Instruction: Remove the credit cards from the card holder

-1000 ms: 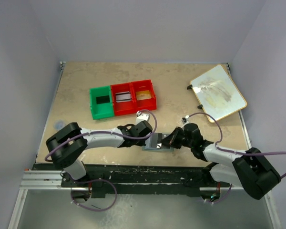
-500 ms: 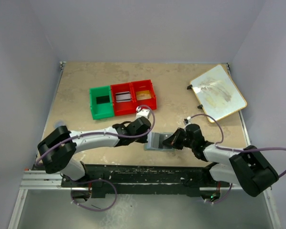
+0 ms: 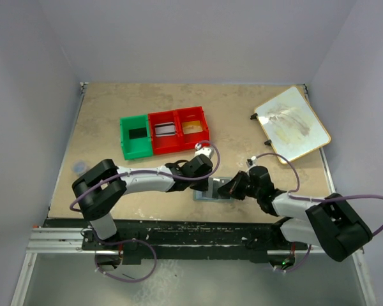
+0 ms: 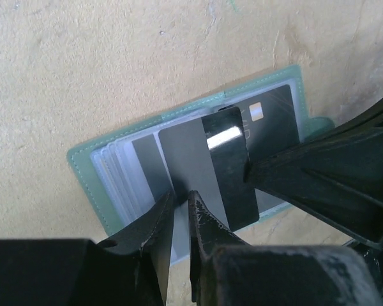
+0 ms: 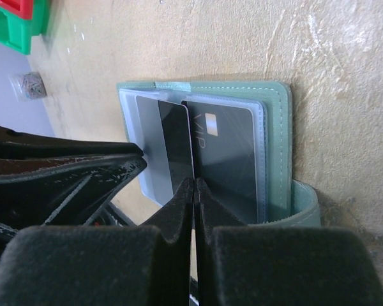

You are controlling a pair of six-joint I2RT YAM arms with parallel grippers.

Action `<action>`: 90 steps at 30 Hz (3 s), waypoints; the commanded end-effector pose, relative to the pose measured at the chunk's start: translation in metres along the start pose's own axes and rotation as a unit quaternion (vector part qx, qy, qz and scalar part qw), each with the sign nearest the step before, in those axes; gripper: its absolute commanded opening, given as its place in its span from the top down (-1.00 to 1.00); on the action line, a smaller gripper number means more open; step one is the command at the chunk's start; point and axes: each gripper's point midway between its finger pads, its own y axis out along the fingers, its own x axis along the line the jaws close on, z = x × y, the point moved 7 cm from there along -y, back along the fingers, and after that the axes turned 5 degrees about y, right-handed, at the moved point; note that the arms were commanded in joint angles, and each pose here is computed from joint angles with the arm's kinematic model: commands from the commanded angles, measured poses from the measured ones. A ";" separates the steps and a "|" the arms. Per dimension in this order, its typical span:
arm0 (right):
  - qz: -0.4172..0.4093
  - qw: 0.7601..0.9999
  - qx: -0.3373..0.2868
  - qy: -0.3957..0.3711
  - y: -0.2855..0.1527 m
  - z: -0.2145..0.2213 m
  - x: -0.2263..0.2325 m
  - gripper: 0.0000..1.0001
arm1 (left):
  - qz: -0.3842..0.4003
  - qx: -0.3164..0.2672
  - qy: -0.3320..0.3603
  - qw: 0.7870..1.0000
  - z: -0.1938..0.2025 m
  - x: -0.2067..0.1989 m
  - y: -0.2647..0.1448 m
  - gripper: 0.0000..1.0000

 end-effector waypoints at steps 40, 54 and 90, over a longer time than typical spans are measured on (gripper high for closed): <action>-0.136 0.989 0.012 0.047 0.019 0.000 0.015 0.85 | -0.036 0.016 -0.003 0.999 0.024 0.019 -0.002 1.00; -0.069 0.997 -0.039 0.025 -0.001 -0.006 0.002 1.00 | -0.067 -0.015 -0.014 0.998 0.017 0.028 -0.015 1.00; -0.151 0.894 -0.169 -0.385 -0.027 -0.106 0.188 1.00 | -0.328 -0.177 -0.207 0.905 -0.040 0.185 -0.143 0.25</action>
